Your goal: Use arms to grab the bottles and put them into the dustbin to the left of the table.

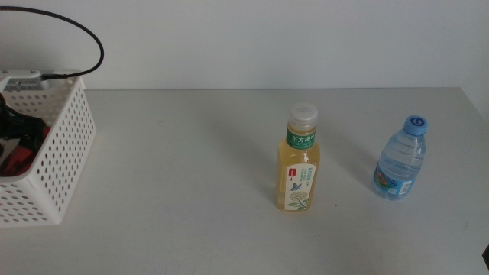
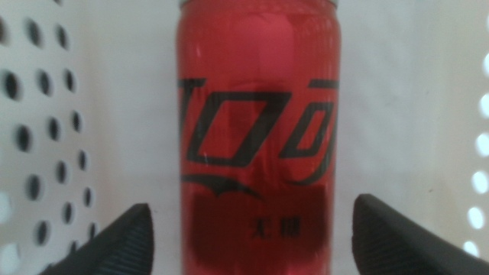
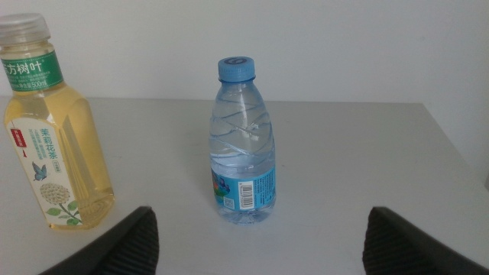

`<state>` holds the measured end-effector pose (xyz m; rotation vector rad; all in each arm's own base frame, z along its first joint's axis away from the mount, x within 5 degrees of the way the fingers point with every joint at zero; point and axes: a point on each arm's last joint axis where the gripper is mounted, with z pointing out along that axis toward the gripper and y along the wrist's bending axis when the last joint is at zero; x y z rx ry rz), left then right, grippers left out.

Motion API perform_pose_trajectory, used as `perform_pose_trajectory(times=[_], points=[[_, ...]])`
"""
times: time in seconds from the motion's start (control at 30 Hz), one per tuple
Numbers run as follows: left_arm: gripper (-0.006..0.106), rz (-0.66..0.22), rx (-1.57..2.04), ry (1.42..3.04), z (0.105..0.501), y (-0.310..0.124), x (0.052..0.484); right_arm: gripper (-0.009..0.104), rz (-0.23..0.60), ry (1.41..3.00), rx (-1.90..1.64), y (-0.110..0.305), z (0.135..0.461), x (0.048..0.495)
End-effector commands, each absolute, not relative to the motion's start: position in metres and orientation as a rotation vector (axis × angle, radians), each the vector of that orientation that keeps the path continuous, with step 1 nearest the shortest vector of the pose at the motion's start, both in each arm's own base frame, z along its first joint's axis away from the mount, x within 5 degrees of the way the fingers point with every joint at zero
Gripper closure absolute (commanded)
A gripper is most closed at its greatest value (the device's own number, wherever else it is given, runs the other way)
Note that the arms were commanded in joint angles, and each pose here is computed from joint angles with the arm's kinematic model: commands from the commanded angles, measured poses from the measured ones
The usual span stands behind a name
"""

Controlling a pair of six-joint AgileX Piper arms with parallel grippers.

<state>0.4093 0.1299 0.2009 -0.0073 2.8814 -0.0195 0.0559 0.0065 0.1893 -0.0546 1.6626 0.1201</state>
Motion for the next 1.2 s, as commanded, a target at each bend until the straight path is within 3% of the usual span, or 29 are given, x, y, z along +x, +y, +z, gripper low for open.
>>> perform_pose_trajectory(times=[0.0,0.3,0.47,0.67,0.93,1.17], points=[[0.007,0.025,-0.023,2.750,0.251,0.128,0.407,0.001,0.118,1.559,-0.060,0.006,0.200,0.054],[0.007,0.027,-0.050,2.684,0.308,0.108,0.388,0.001,0.118,1.559,-0.060,0.006,0.200,0.054],[0.007,0.042,0.011,2.643,0.346,0.077,0.369,0.001,0.118,1.559,-0.060,0.006,0.200,0.054],[0.007,-0.003,0.104,2.545,0.389,0.027,0.334,0.001,0.118,1.559,-0.060,0.006,0.200,0.054],[0.007,-0.069,0.288,2.352,0.402,-0.030,0.270,0.001,0.118,1.559,-0.060,0.006,0.200,0.054],[0.007,-0.165,0.467,2.163,0.389,-0.068,0.213,0.001,0.118,1.559,-0.060,0.006,0.200,0.054]])
